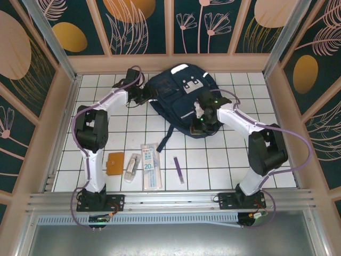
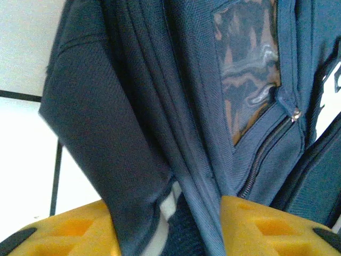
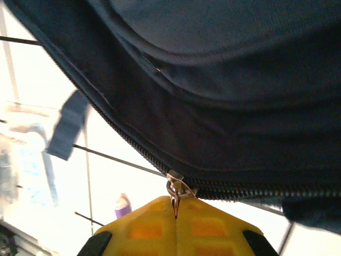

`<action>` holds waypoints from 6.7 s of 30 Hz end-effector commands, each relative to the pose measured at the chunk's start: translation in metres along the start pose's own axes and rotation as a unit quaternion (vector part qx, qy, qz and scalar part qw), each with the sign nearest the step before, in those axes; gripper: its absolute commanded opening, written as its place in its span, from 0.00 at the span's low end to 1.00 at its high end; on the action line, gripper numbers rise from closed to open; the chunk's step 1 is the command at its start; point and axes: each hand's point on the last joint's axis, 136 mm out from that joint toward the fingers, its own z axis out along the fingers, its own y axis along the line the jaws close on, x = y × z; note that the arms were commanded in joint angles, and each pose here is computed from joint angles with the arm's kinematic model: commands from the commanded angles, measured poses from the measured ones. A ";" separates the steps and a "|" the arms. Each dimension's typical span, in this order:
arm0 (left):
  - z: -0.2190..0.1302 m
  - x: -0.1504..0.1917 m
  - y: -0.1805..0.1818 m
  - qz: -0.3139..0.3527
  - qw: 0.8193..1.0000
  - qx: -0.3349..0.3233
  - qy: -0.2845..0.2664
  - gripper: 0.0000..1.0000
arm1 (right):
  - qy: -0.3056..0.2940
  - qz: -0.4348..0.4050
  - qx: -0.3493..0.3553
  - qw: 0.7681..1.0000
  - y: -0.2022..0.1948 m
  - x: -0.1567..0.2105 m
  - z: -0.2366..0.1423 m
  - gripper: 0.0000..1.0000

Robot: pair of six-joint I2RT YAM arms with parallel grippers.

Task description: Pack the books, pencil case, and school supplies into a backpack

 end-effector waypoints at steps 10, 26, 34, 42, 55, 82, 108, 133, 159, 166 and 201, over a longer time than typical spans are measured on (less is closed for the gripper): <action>-0.051 0.112 -0.001 -0.060 0.996 -0.033 0.049 0.65 | -0.040 -0.092 -0.138 0.985 0.095 -0.024 0.004 0.00; -0.037 0.095 0.002 -0.006 0.998 -0.061 -0.014 0.00 | 0.054 -0.013 0.010 0.998 0.023 0.008 0.021 0.00; -0.049 0.075 0.040 0.031 0.997 -0.068 -0.011 0.00 | 0.091 0.093 0.125 0.984 -0.076 0.026 -0.002 0.00; -0.062 0.042 0.047 0.075 0.993 -0.085 -0.018 0.34 | 0.057 0.006 0.056 0.997 -0.028 0.006 0.006 0.00; -0.089 0.125 0.015 -0.042 0.997 -0.060 0.028 0.67 | -0.037 -0.134 -0.158 0.978 0.130 -0.030 -0.009 0.00; -0.081 0.117 0.086 -0.021 0.985 -0.173 -0.004 0.00 | 0.091 -0.110 0.066 0.988 0.006 0.018 0.026 0.00; -0.106 0.105 0.148 0.079 0.961 -0.266 -0.015 0.00 | -0.180 0.138 0.179 0.957 -0.175 -0.094 -0.008 0.00; -0.090 0.183 -0.049 0.612 0.790 -0.019 0.020 0.63 | -0.272 0.070 0.274 0.920 -0.160 -0.080 -0.080 0.48; -0.104 0.157 -0.090 0.670 0.741 -0.026 -0.036 0.00 | -0.151 -0.221 -0.109 0.957 -0.013 -0.032 0.003 0.83; -0.117 0.154 -0.102 0.671 0.740 0.009 -0.050 0.00 | -0.154 -0.257 -0.122 0.946 -0.004 -0.038 0.022 0.83; -0.085 0.146 -0.070 0.707 0.704 -0.053 -0.043 0.00 | -0.175 -0.287 -0.115 0.935 -0.025 -0.039 0.031 0.73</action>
